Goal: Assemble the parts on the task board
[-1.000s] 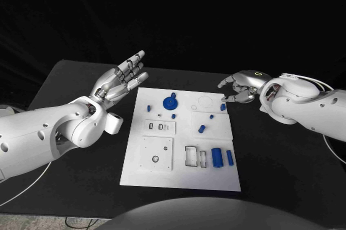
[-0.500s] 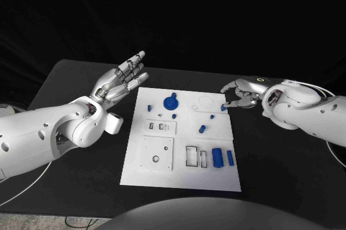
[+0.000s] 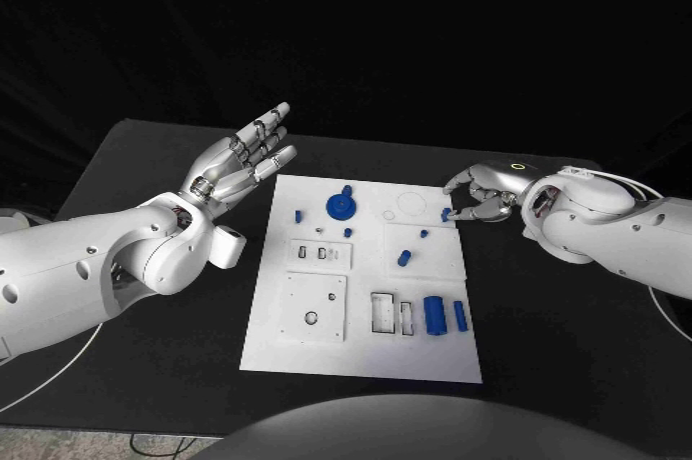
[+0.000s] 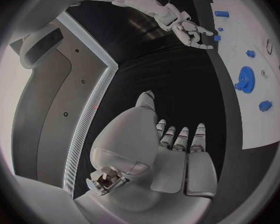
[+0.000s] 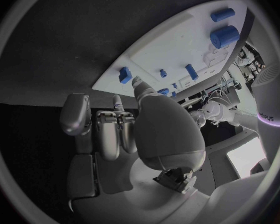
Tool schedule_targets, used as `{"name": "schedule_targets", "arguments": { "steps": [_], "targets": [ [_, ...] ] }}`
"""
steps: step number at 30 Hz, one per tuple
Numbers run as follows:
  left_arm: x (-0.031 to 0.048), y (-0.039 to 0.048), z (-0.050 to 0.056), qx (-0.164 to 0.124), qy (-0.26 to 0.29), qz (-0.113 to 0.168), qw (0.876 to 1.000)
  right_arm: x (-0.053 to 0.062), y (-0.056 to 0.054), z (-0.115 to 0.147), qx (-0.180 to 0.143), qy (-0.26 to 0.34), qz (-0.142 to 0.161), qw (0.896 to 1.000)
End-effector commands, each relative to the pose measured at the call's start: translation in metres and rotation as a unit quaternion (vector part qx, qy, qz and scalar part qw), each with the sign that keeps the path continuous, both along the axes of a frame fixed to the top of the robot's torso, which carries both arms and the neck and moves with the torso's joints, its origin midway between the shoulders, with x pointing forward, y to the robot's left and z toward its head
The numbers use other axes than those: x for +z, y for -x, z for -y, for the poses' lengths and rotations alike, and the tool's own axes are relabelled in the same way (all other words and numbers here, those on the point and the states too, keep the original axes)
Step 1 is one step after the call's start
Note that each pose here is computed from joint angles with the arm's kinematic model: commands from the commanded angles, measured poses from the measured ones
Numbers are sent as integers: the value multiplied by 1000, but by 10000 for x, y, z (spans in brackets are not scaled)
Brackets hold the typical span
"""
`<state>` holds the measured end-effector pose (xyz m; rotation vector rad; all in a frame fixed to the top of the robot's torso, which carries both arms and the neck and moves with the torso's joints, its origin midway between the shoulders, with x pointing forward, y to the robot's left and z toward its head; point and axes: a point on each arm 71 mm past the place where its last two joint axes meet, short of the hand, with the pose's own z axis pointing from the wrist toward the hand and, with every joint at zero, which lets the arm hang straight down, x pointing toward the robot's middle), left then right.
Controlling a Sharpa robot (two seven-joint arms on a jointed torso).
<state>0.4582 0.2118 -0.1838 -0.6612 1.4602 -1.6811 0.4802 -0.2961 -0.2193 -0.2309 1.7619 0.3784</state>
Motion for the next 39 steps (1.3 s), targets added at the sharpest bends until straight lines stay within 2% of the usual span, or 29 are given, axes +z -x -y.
{"name": "schedule_targets", "arguments": {
  "steps": [1,11,26,39],
  "targets": [
    [5,7,25,-12,6,-1,1000,-34,1,1,3,12,-2,1000],
    [-3,1,27,-13,6,-3,1000,-80,-10,-31,4,18,9,1000],
    [-11,0,24,-15,5,-5,1000,-164,-13,-51,2,25,4,1000],
    [-15,-1,24,-16,4,-7,1000,-190,-26,-73,5,22,10,1000]
  ]
}}
